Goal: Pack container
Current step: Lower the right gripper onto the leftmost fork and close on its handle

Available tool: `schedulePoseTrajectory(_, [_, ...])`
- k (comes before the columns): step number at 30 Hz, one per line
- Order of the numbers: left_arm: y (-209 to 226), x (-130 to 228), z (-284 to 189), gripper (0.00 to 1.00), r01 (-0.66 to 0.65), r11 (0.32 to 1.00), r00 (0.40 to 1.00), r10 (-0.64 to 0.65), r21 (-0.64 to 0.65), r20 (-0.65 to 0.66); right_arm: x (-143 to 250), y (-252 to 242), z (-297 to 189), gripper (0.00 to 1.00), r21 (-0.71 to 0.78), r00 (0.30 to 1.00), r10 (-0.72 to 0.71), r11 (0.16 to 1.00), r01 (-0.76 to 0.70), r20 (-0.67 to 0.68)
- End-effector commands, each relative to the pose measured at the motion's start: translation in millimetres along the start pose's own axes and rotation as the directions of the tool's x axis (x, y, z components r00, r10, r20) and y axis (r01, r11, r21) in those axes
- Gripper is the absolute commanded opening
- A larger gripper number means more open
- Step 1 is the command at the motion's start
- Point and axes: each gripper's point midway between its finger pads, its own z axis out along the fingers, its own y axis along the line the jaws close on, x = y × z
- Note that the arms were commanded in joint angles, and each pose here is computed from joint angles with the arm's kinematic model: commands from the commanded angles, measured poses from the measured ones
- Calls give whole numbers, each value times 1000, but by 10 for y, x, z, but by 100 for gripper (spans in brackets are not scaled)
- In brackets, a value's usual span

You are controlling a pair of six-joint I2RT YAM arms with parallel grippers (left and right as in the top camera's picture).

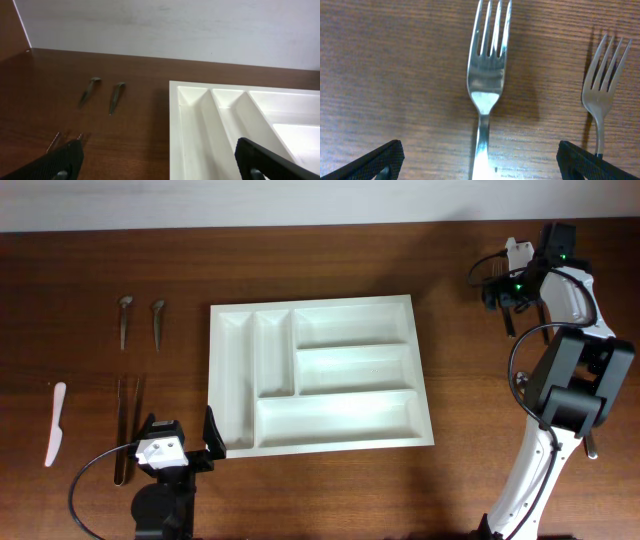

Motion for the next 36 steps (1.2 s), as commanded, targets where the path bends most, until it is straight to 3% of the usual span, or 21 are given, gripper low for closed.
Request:
schedulePoseTrajectory(1, [-27, 14, 3, 99, 2, 1000, 1000, -2, 14, -1, -5, 31, 116, 99, -17, 999, 32, 999, -32, 5])
schedulePoseTrajectory(36, [-27, 14, 3, 99, 2, 1000, 1000, -2, 14, -1, 41, -20, 244, 99, -61, 996, 90, 994, -89, 23])
